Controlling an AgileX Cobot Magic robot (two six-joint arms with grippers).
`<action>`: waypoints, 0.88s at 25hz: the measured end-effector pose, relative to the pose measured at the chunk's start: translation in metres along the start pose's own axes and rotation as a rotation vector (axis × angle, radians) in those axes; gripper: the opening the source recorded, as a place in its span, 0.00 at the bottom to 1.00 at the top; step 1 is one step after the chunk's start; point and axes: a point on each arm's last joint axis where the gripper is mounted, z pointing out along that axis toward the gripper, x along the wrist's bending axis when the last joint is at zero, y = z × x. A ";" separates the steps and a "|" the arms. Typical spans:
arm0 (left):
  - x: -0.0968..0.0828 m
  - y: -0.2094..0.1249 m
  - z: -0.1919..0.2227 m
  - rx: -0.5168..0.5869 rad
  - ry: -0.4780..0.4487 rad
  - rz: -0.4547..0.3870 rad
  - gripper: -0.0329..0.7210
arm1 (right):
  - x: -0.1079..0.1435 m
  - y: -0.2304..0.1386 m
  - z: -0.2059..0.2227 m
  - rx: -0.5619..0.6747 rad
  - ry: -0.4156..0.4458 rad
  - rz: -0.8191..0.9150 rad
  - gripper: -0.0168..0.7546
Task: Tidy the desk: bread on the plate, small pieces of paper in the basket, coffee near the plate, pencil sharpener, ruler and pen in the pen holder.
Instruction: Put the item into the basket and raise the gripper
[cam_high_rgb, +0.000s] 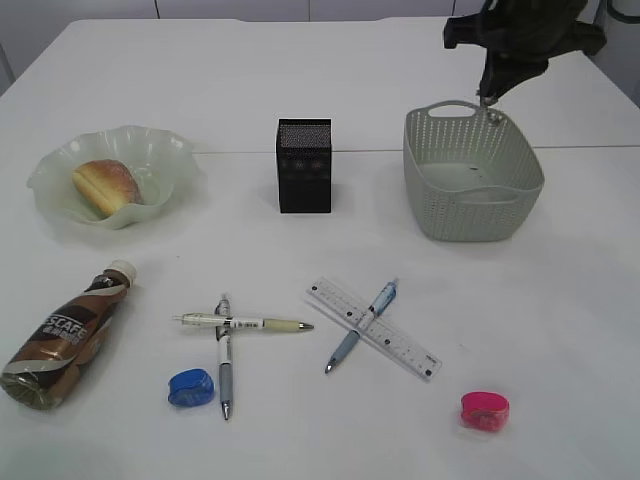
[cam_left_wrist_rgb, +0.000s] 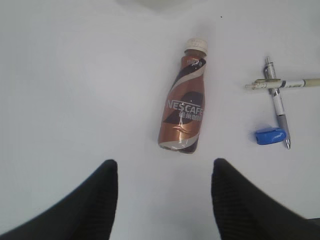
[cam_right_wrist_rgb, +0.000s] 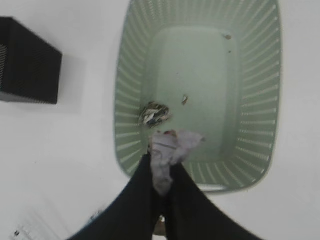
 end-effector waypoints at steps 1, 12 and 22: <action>0.000 0.000 0.000 0.000 0.000 0.000 0.62 | -0.007 0.003 0.004 -0.017 0.001 0.018 0.03; 0.000 0.000 0.000 0.000 0.000 0.000 0.62 | -0.015 0.017 0.082 -0.030 0.010 0.060 0.03; 0.000 0.000 0.000 0.000 0.000 0.000 0.62 | -0.013 0.017 0.118 -0.017 0.027 0.106 0.50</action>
